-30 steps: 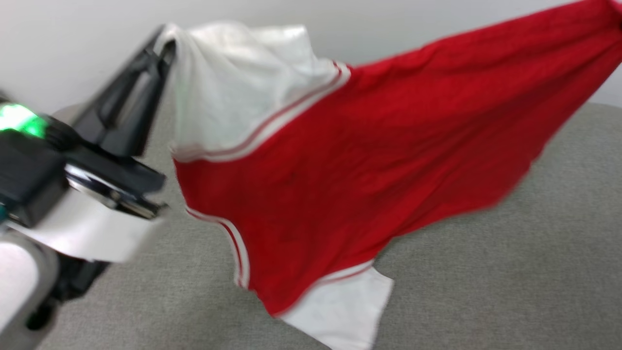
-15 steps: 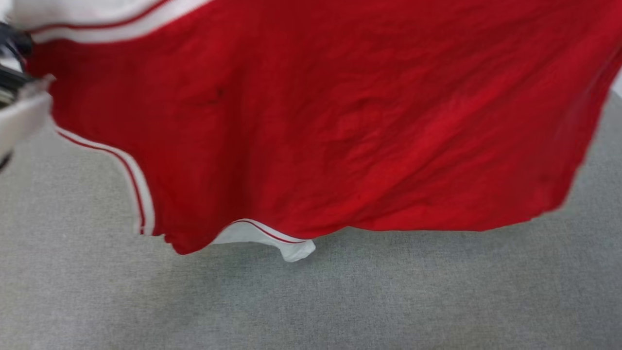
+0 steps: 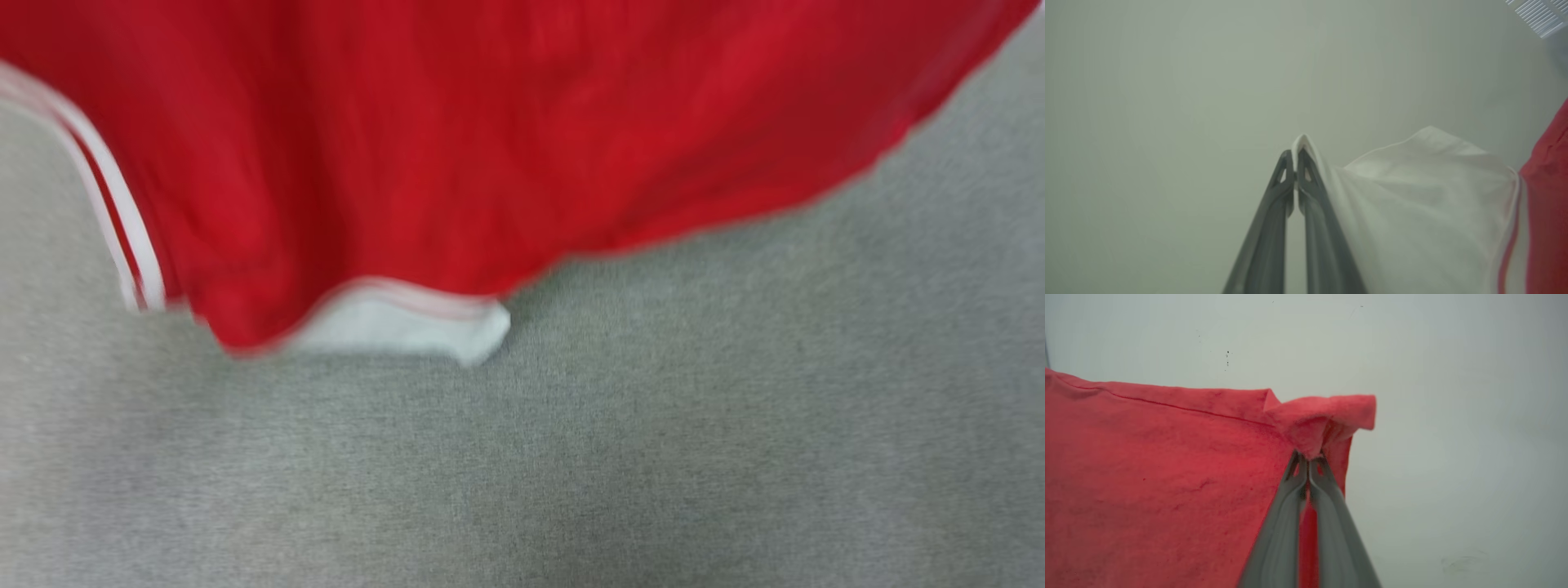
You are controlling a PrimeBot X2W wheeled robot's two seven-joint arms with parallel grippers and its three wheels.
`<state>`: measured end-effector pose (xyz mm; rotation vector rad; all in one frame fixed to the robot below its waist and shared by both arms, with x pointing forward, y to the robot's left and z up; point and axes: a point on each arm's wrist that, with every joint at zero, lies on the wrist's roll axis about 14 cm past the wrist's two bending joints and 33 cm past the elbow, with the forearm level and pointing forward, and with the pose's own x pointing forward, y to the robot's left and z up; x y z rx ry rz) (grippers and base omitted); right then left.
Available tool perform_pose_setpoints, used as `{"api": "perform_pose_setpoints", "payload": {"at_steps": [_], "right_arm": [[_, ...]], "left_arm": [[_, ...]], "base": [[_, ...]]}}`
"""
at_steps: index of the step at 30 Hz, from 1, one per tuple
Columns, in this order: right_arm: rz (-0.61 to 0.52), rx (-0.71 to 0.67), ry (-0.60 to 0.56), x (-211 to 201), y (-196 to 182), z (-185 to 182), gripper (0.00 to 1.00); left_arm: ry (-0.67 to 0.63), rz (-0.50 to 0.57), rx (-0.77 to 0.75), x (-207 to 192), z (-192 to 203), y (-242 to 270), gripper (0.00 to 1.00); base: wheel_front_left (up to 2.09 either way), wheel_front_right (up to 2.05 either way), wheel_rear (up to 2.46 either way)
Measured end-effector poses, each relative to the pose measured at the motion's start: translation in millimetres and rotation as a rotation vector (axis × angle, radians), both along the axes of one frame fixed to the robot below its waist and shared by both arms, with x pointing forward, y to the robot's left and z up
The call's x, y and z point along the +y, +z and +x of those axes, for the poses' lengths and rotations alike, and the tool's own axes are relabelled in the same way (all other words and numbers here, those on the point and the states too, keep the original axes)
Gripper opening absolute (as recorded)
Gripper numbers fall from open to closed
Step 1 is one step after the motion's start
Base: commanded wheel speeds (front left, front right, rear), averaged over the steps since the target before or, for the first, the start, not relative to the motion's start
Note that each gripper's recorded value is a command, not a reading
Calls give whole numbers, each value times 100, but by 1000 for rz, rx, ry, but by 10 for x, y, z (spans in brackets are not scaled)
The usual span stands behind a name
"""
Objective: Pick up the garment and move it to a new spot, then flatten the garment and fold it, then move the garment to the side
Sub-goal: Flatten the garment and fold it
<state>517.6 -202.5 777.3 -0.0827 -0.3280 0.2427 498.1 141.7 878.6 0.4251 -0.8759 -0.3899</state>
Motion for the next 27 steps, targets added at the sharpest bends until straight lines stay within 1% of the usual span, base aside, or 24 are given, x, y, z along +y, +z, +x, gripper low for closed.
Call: {"api": "perform_pose_setpoints", "payload": {"at_steps": [6, 8, 11, 14, 20, 22, 23, 25, 27], "right_arm": [[-31, 11, -35, 40, -210, 623, 0], [-21, 26, -52, 30, -321, 864, 0], [-38, 27, -79, 19, -429, 1174, 0], [-22, -2, -102, -7, -456, 1429, 0], [-25, -9, -144, -41, -709, 1831, 0], [-24, 13, -145, -10, -905, 1952, 0], [-29, 41, -137, 40, -1061, 2012, 0], [-89, 119, -107, 214, -1442, 2092, 0], [-114, 183, -83, 313, -1778, 2114, 0]], "left_arm": [[40, -9, 8, 80, 688, -110, 0], [60, -15, 15, 124, 922, -174, 0], [88, -41, 12, 209, 1210, -211, 0], [102, -55, 3, 246, 1438, -239, 0], [98, -72, 30, 216, 1835, -493, 0], [101, -81, 71, 233, 1977, -692, 0], [103, -79, 99, 244, 2046, -817, 0], [110, -67, 164, 257, 2156, -1110, 0], [116, -51, 229, 260, 2223, -1405, 0]], "base": [[0, 0, 0], [0, 0, 0], [0, 0, 0], [0, 0, 0], [0, 0, 0], [0, 0, 0], [0, 0, 0], [0, 0, 0], [0, 0, 0]]}}
